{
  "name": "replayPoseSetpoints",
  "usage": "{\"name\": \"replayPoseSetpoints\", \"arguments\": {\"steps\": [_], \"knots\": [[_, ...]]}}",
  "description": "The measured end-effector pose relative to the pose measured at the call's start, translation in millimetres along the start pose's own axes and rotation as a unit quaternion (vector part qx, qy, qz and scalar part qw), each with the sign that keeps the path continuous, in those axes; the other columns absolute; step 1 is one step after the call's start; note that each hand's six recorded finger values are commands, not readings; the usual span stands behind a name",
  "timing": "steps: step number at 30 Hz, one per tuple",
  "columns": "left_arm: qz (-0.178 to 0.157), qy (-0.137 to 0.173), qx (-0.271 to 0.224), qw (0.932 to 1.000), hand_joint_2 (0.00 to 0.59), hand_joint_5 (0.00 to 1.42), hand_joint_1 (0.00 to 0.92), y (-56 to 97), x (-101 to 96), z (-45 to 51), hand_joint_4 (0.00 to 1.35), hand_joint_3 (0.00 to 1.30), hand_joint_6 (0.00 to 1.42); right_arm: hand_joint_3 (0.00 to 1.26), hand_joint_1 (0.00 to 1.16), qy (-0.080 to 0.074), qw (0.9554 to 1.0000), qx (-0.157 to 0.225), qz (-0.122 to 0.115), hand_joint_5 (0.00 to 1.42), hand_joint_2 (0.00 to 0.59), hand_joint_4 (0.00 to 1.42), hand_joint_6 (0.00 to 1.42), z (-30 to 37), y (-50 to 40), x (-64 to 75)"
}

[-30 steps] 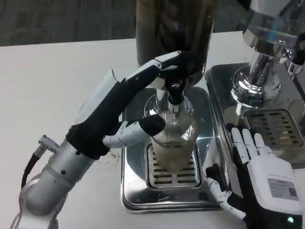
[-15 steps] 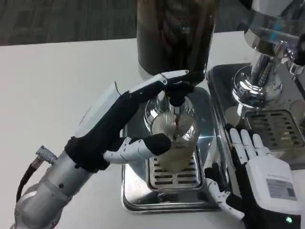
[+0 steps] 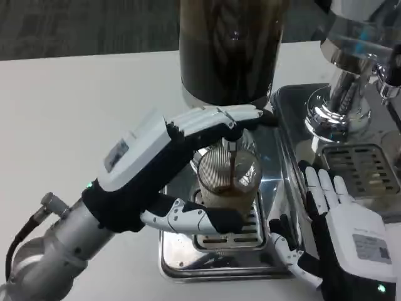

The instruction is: Grasp the cup under the faucet to collect the drink, then remove the cup.

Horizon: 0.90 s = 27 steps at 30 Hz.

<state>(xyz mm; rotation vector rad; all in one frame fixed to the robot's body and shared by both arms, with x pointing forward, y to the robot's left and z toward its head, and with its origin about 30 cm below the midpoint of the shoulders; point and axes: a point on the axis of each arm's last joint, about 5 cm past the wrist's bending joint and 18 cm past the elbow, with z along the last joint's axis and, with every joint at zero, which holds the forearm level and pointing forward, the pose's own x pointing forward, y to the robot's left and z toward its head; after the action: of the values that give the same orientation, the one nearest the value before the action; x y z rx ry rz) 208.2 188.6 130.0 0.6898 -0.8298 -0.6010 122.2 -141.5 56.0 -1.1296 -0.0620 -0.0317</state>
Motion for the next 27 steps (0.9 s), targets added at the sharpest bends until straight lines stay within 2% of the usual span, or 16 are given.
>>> {"name": "replayPoseSetpoints", "arguments": {"steps": [6, 14, 20, 27], "knots": [[-0.009, -0.005, 0.031, 0.9995, 0.124, 0.36, 0.000, 2.9, -2.5, 1.6, 0.24, 0.29, 0.31, 0.00, 0.32, 0.004, 0.9998, 0.016, -0.008, 0.00, 0.375, 0.00, 0.16, -1.7, -1.3, 2.0], [-0.010, -0.009, 0.045, 0.9989, 0.130, 0.35, 0.000, -2.0, -4.7, 4.1, 0.24, 0.29, 0.31, 0.00, 0.35, -0.003, 0.9997, 0.024, -0.010, 0.00, 0.338, 0.00, 0.17, -2.0, -1.4, 5.7], [-0.011, -0.011, 0.056, 0.9983, 0.137, 0.34, 0.000, -3.4, -5.0, 4.1, 0.23, 0.29, 0.30, 0.00, 0.39, 0.001, 0.9969, 0.077, -0.011, 0.00, 0.318, 0.00, 0.19, -4.3, -4.3, 7.7], [-0.016, -0.014, 0.065, 0.9977, 0.138, 0.32, 0.000, -6.0, -4.0, 3.3, 0.21, 0.29, 0.29, 0.00, 0.41, -0.017, 0.9909, 0.133, -0.008, 0.00, 0.288, 0.00, 0.20, -3.9, -10.1, 15.3]]}}
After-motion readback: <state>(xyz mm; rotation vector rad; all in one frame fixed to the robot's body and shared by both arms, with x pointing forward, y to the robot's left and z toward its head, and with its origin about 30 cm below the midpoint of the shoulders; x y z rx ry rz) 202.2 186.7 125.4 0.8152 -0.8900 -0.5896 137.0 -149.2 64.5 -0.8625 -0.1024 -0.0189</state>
